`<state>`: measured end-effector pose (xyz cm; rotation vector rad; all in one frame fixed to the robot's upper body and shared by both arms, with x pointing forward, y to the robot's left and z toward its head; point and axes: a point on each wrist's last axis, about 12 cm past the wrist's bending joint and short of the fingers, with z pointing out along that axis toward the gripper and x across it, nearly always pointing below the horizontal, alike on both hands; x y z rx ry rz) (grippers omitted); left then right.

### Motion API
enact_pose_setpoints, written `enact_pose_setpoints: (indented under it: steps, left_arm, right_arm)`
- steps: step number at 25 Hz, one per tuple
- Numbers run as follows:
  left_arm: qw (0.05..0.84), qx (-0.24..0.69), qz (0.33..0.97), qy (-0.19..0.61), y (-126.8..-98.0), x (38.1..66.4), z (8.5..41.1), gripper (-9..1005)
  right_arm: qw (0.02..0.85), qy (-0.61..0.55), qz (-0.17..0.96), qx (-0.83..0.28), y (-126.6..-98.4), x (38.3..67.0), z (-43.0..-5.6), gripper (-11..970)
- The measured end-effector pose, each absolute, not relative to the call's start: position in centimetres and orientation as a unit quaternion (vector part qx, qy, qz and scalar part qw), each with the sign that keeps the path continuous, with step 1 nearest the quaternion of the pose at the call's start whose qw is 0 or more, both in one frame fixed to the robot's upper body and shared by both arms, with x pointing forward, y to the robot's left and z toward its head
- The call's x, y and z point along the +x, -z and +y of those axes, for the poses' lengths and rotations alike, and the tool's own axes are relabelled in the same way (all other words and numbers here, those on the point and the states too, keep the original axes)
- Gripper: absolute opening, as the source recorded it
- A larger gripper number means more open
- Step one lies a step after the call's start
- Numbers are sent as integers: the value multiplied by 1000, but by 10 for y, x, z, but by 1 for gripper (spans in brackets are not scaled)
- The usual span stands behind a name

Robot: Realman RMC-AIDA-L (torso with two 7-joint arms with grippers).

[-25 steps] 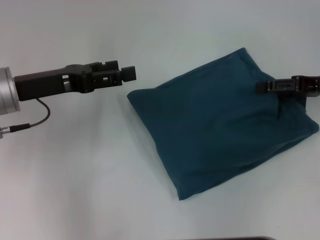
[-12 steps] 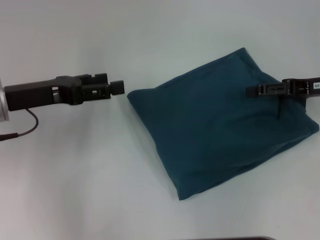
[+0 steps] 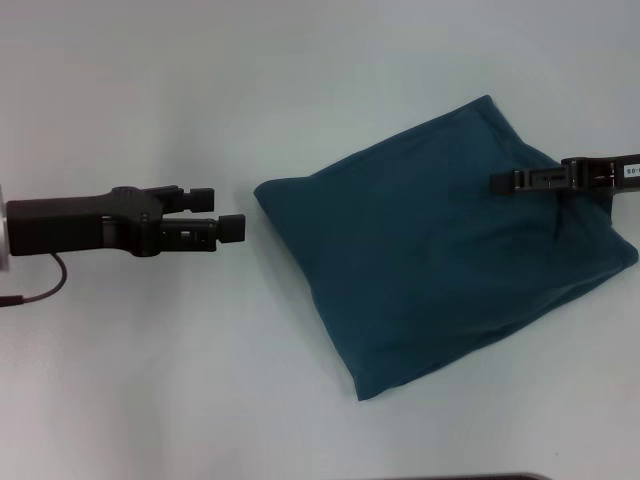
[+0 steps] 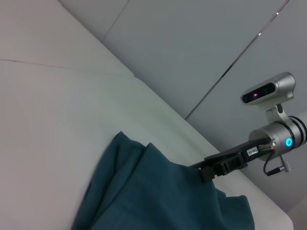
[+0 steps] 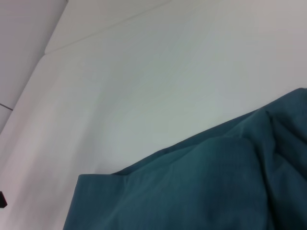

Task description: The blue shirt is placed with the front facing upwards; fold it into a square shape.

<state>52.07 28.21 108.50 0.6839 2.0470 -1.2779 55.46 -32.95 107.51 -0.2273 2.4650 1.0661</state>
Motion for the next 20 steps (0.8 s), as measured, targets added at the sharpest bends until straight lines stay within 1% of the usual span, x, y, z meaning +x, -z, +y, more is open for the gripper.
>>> enact_pose_setpoints:
  steps: [7,15,20]
  left_arm:
    - [312,259,774,485,-1085,520,281,964]
    - [312,260,773,486,-1085,521,279,964]
    - [313,261,773,486,-1085,522,279,964]
  right_arm:
    - [225,-384,892,-83,-1075,555,-330,860]
    - [237,-389,883,-111,-1077,557,-324,653]
    - [238,-392,881,-120,-1076,557,-318,434]
